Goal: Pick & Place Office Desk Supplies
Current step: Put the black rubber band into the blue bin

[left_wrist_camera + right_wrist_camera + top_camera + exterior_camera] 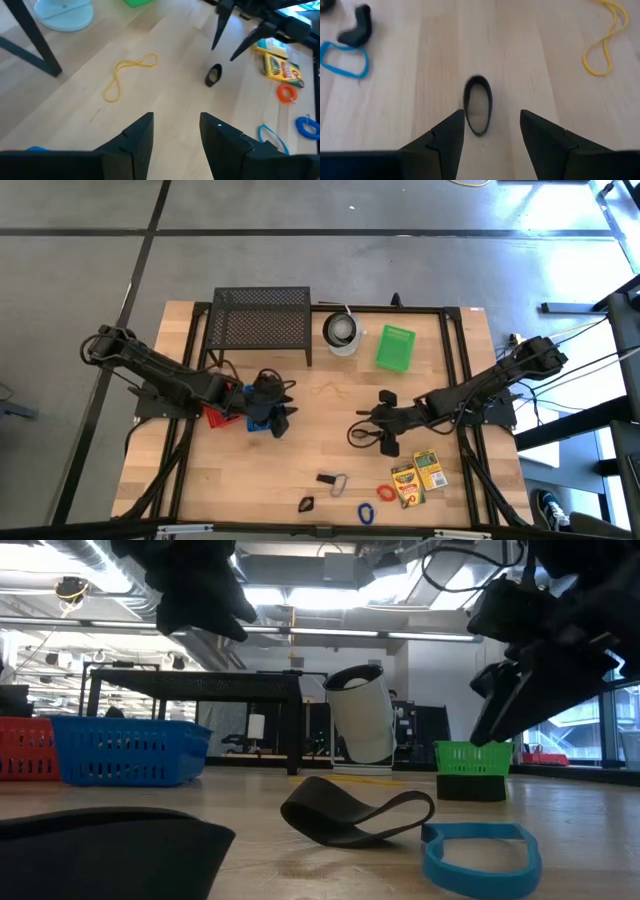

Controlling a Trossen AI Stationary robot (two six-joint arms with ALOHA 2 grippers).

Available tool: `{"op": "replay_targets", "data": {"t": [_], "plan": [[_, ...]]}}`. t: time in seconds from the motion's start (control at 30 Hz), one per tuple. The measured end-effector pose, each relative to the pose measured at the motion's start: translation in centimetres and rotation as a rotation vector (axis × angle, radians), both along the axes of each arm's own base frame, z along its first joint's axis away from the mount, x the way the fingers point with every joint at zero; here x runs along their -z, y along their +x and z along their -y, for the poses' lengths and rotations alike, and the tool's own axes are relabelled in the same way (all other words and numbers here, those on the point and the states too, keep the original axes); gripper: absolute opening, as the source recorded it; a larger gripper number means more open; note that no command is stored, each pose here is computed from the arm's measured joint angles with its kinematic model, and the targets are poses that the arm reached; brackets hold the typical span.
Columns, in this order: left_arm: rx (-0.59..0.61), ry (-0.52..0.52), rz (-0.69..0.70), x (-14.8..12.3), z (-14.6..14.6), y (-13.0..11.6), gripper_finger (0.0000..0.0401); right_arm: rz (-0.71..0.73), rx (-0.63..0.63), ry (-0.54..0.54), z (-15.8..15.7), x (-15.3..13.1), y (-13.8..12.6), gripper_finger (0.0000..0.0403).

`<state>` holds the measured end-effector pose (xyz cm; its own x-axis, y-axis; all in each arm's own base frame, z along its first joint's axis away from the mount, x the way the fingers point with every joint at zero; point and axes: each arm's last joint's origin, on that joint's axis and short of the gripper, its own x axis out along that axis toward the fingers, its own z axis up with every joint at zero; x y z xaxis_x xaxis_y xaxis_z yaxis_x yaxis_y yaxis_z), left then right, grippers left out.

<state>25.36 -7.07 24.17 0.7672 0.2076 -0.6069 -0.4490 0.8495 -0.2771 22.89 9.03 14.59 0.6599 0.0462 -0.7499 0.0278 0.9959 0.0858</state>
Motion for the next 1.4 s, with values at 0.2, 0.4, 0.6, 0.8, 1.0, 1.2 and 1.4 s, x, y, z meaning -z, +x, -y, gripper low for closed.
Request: {"op": "replay_targets", "data": {"t": [0.2, 0.4, 0.6, 0.8, 1.0, 1.2, 1.4], "plan": [[0.008, 0.004, 0.007, 0.0, 0.3, -0.1, 0.0154, 0.048, 0.004, 0.025, -0.2, 0.9, 0.4, 0.0194], [0.008, 0.004, 0.007, 0.0, 0.3, -0.1, 0.0155, 0.001, 0.017, 0.009, -0.3, 2.6, 0.8, 0.0206], [0.007, 0.004, 0.007, 0.0, 0.3, -0.1, 0.0155, -0.047, 0.016, -0.010, -0.4, 4.1, 0.9, 0.0230], [0.008, 0.005, 0.006, 0.0, 0.3, -0.1, 0.0155, -0.050, 0.019, -0.011, -0.5, 4.6, 1.2, 0.0221], [0.008, 0.005, 0.006, 0.0, 0.3, -0.1, 0.0155, -0.038, -0.008, -0.020, -0.5, 4.6, 1.3, 0.0151], [0.062, 0.049, -0.011, 0.0, 0.4, -0.1, 0.0155, -0.044, -0.041, 0.000, -0.6, 4.6, 1.3, 0.0044], [0.054, 0.055, -0.007, -0.1, 0.3, -0.1, 0.0155, -0.050, -0.060, 0.032, -0.5, 4.3, 1.3, 0.0020]]}}
